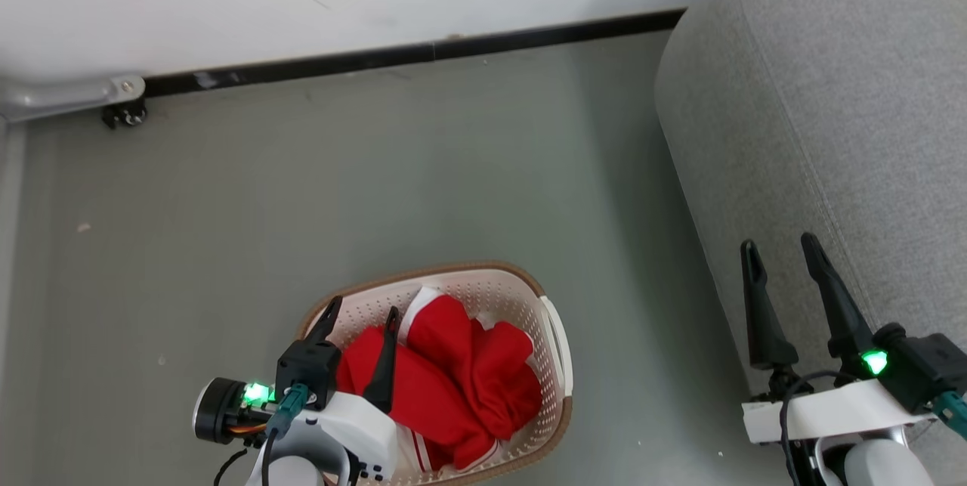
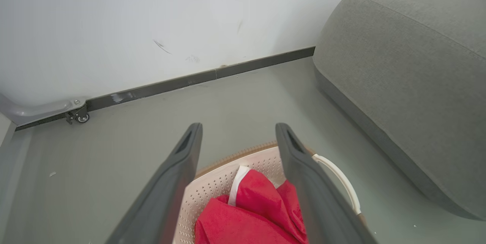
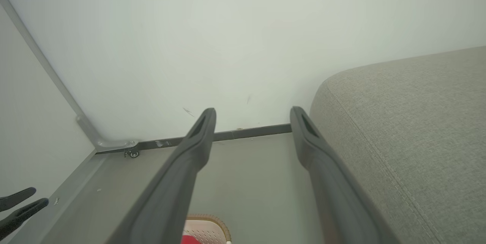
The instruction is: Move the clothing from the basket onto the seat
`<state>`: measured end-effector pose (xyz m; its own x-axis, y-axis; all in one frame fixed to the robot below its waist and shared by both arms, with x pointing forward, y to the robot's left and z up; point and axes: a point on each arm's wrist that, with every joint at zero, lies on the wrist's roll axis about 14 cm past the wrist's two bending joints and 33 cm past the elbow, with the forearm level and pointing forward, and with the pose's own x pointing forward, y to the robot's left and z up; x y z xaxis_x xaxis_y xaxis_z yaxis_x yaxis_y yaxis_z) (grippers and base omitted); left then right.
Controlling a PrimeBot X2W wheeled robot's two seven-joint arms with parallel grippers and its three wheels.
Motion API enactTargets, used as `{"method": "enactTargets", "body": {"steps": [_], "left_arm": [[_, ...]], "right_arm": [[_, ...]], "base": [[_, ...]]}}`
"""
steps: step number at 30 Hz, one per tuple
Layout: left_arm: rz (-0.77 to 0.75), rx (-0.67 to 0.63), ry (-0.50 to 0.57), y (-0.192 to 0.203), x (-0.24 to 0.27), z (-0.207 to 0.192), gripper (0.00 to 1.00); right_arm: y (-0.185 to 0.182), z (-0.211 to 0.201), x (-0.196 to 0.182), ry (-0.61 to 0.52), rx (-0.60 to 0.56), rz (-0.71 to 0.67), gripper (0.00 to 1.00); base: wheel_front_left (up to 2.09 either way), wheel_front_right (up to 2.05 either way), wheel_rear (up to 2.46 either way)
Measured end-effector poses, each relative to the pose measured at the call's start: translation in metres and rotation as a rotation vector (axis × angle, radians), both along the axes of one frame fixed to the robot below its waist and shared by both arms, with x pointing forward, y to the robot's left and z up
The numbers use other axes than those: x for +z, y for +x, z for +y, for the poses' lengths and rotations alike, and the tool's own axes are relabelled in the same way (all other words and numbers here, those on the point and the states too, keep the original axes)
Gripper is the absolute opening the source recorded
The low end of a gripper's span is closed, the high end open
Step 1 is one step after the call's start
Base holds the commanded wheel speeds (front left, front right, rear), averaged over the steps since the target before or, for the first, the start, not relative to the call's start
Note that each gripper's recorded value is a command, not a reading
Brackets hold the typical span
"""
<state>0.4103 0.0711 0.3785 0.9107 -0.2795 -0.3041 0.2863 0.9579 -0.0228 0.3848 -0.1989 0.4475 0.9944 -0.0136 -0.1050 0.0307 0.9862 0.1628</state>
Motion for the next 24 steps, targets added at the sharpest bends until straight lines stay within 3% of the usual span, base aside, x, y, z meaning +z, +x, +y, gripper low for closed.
{"method": "enactTargets", "body": {"steps": [24], "left_arm": [[0.277,-0.101,0.059,-0.003,-0.104,-0.02,1.0]], "right_arm": [[0.051,-0.013,-0.015,-0.026,-0.022,-0.007,1.0]], "base": [[0.0,0.0,0.0]]}}
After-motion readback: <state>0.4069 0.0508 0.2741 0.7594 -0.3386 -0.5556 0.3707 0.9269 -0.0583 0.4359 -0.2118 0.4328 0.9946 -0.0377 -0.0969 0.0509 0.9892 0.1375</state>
